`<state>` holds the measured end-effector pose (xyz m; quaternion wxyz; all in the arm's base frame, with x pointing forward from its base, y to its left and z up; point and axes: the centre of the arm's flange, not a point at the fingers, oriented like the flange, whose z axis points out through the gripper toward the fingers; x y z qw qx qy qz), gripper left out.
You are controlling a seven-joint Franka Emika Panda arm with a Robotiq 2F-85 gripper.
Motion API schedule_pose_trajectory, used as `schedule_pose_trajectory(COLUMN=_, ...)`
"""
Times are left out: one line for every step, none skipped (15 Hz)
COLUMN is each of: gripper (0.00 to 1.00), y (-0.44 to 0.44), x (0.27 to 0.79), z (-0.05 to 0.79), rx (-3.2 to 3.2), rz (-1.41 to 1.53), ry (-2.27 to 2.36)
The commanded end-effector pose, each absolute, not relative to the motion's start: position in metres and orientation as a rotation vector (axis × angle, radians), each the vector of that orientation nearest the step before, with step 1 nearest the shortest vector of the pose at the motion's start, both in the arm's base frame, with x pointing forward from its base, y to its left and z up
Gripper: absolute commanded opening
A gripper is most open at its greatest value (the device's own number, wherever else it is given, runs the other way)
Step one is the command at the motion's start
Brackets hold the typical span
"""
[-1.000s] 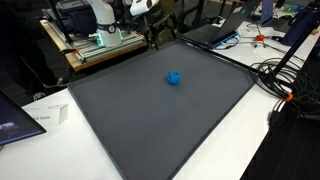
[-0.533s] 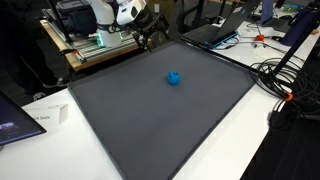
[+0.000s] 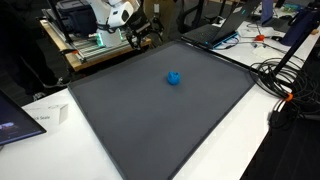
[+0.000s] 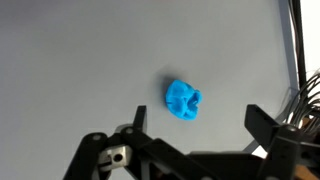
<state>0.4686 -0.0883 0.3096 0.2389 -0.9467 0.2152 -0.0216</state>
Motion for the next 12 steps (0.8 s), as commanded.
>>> schedule_pose_trajectory(gripper=1.00, y=-0.089, x=0.467, z=0.325, rx=-2.633, rz=-0.016, ry=0.630)
schedule_pose_trajectory(gripper=1.00, y=-0.089, x=0.466, z=0.326, rx=-2.647, rz=0.001, ry=0.635)
schedule_pose_trajectory(gripper=1.00, y=-0.087, x=0.463, z=0.327, rx=-2.671, rz=0.025, ry=0.644)
schedule_pose_trajectory(gripper=1.00, y=-0.086, x=0.461, z=0.329, rx=-2.692, rz=0.051, ry=0.646)
schedule_pose_trajectory(gripper=1.00, y=-0.083, x=0.457, z=0.332, rx=-2.716, rz=0.083, ry=0.650)
schedule_pose_trajectory(gripper=1.00, y=-0.080, x=0.454, z=0.335, rx=-2.729, rz=0.095, ry=0.655)
schedule_pose_trajectory(gripper=1.00, y=-0.077, x=0.450, z=0.339, rx=-2.737, rz=0.104, ry=0.649)
schedule_pose_trajectory(gripper=1.00, y=-0.073, x=0.447, z=0.345, rx=-2.749, rz=0.107, ry=0.648)
schedule_pose_trajectory(gripper=1.00, y=-0.070, x=0.444, z=0.349, rx=-2.762, rz=0.114, ry=0.643)
schedule_pose_trajectory(gripper=1.00, y=-0.066, x=0.442, z=0.354, rx=-2.774, rz=0.115, ry=0.640)
schedule_pose_trajectory(gripper=1.00, y=-0.064, x=0.441, z=0.359, rx=-2.783, rz=0.114, ry=0.640)
schedule_pose_trajectory(gripper=1.00, y=-0.061, x=0.439, z=0.364, rx=-2.791, rz=0.110, ry=0.630)
